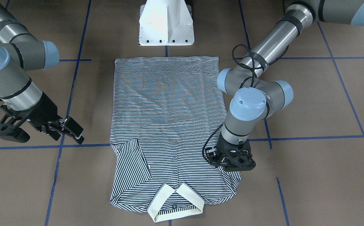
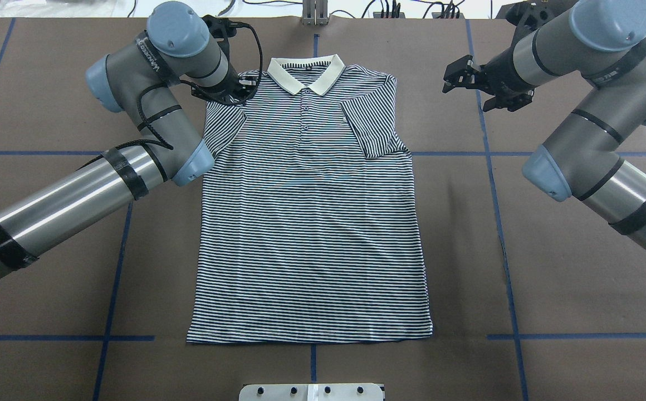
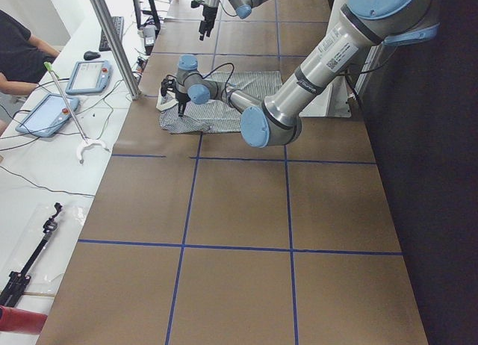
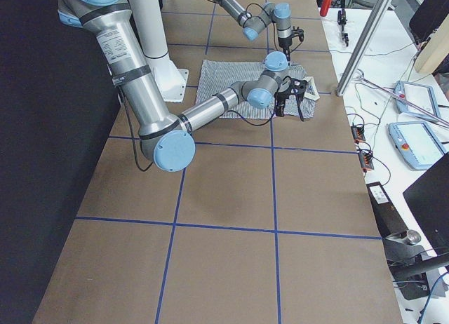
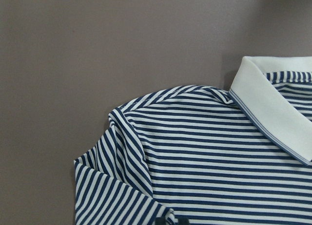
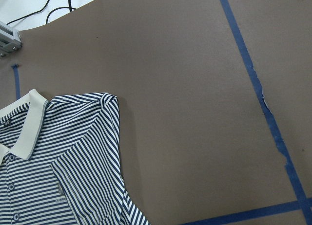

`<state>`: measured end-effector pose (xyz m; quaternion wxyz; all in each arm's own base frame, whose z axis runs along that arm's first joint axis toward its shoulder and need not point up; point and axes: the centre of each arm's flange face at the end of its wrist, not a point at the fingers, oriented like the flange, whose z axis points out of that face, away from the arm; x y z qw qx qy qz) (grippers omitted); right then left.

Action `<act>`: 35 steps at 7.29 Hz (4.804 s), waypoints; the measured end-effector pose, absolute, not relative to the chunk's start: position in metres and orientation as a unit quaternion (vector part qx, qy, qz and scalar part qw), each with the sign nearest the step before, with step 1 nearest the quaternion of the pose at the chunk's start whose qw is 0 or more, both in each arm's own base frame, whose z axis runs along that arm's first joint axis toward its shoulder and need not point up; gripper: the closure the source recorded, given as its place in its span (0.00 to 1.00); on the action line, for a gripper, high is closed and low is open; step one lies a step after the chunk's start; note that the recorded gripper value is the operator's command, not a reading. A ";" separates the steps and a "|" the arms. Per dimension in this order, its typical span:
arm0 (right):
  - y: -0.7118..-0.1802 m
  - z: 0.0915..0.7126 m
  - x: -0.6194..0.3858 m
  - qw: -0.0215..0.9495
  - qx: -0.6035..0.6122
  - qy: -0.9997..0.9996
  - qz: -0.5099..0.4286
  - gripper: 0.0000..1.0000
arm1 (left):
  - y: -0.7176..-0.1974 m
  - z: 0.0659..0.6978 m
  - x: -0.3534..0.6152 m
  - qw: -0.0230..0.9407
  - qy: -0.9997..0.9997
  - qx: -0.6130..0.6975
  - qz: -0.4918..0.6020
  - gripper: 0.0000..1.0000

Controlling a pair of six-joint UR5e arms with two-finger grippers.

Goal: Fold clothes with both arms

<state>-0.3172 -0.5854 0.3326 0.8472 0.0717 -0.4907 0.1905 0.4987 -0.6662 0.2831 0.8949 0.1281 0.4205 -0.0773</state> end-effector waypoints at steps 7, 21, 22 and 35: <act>-0.359 0.272 -0.432 0.832 0.023 -0.495 0.248 0.03 | -0.528 0.284 0.415 0.850 0.516 0.097 -0.045 0.31; -0.180 0.345 -0.504 0.873 0.004 -0.376 0.312 0.34 | -0.503 0.336 0.400 0.862 0.500 0.067 -0.050 0.23; -0.179 0.346 -0.504 0.873 0.004 -0.374 0.312 0.34 | -0.504 0.336 0.402 0.862 0.499 0.066 -0.050 0.23; -0.178 0.320 -0.485 0.867 -0.019 -0.390 0.308 1.00 | -0.366 0.248 0.437 0.836 0.535 -0.015 -0.126 0.25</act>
